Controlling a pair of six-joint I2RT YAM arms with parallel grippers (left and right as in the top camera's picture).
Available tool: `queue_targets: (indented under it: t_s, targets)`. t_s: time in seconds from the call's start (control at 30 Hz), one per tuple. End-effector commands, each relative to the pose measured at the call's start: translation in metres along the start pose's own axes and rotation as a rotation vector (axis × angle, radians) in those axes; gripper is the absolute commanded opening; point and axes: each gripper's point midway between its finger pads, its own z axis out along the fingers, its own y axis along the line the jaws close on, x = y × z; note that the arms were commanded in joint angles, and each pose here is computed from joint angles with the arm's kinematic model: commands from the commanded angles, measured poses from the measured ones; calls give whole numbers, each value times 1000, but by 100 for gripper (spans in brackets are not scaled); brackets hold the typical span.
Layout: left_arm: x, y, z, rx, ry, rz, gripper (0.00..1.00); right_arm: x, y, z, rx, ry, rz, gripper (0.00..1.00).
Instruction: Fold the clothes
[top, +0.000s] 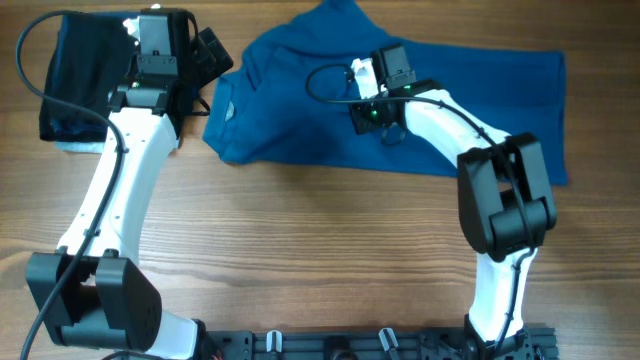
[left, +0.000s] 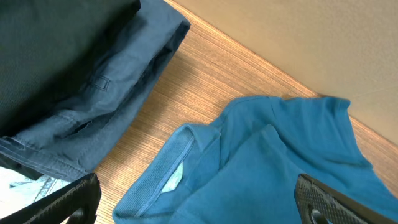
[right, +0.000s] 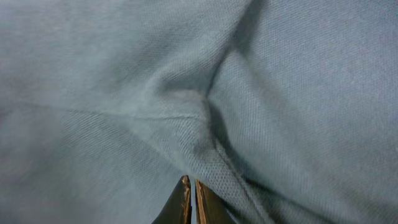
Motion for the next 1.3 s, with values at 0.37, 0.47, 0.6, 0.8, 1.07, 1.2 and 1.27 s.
queue_targets:
  t_s: [0.37,0.47,0.6,0.8,1.07,1.2,1.27]
  targets:
    - [0,3,4,-6,4,-13,100,-23,-42,32,206,-127,-35,4]
    - [0,3,4,-6,4,-13,100,-28,-43,33,208,-152,-33,4]
    - [0,3,4,-6,4,-13,100,-85,-35,-31,213,-319,-15,27]
    - [0,3,4,-6,4,-13,100,-70,-7,-176,206,-282,35,21]
    - [0,3,4,-6,4,-13,100,11,8,-228,199,-35,62,7]
    - [0,3,4,-6,4,-13,100,16,9,-228,191,-14,78,5]
    - [0,3,4,-6,4,-13,100,16,9,-228,191,-17,78,4]
